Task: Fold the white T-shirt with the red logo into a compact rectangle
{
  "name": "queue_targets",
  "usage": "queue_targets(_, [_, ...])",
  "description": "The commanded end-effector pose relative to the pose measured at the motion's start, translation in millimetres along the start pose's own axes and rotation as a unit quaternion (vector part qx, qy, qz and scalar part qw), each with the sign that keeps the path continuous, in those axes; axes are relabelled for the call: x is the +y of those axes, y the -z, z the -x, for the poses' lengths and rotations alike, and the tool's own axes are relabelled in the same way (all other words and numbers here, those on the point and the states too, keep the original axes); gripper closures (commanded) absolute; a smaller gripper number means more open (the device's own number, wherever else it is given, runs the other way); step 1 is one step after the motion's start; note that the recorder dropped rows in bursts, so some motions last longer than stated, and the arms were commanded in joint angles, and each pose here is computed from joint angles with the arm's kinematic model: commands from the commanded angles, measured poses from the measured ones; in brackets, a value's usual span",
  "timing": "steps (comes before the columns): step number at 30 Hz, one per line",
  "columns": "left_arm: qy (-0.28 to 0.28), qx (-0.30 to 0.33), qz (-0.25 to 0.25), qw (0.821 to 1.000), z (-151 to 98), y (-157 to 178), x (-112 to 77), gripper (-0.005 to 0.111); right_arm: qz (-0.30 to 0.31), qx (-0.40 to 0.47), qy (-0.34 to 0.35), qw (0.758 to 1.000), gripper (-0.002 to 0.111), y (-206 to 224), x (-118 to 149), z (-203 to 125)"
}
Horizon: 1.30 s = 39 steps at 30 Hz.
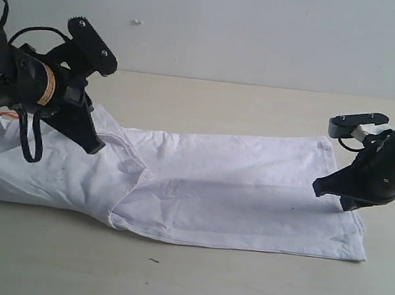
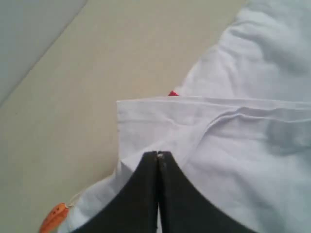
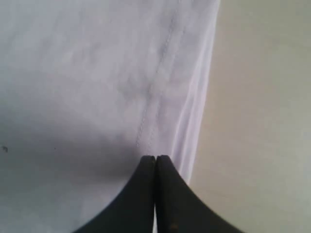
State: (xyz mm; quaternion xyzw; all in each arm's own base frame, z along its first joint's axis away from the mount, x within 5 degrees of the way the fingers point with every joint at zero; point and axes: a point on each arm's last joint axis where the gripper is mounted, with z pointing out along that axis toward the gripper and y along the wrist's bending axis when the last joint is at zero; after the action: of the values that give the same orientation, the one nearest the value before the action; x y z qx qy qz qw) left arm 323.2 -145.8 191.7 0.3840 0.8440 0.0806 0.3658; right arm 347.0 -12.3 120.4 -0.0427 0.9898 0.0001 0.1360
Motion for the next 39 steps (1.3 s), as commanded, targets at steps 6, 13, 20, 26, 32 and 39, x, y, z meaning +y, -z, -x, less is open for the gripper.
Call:
queue_targets(6, [-0.011, 0.088, -0.086, 0.992, -34, -30, -30.1, 0.107, 0.004, -0.018, -0.009, 1.000, 0.108, 4, 1, 5])
queue_targets(13, [0.054, 0.064, -0.069, 0.994, -23, -58, -15.3, 0.107, 0.005, -0.019, -0.010, 1.000, 0.108, 4, 1, 5])
queue_targets(20, [0.089, -0.001, -0.050, 0.995, -1, -63, 2.1, 0.107, 0.010, -0.020, -0.018, 1.000, 0.108, 4, 2, 5])
queue_targets(26, [0.106, 0.024, -0.049, 0.993, -17, -78, 7.4, 0.107, 0.010, -0.019, -0.018, 1.000, 0.108, 4, 2, 5])
queue_targets(32, [0.126, -0.018, -0.030, 0.991, 3, -49, 22.3, 0.107, 0.010, -0.020, -0.017, 1.000, 0.108, 4, 2, 5])
queue_targets(39, [0.224, 0.039, 0.002, 0.974, -8, -18, 52.4, 0.107, 0.010, -0.024, -0.018, 1.000, 0.108, 5, 2, 6])
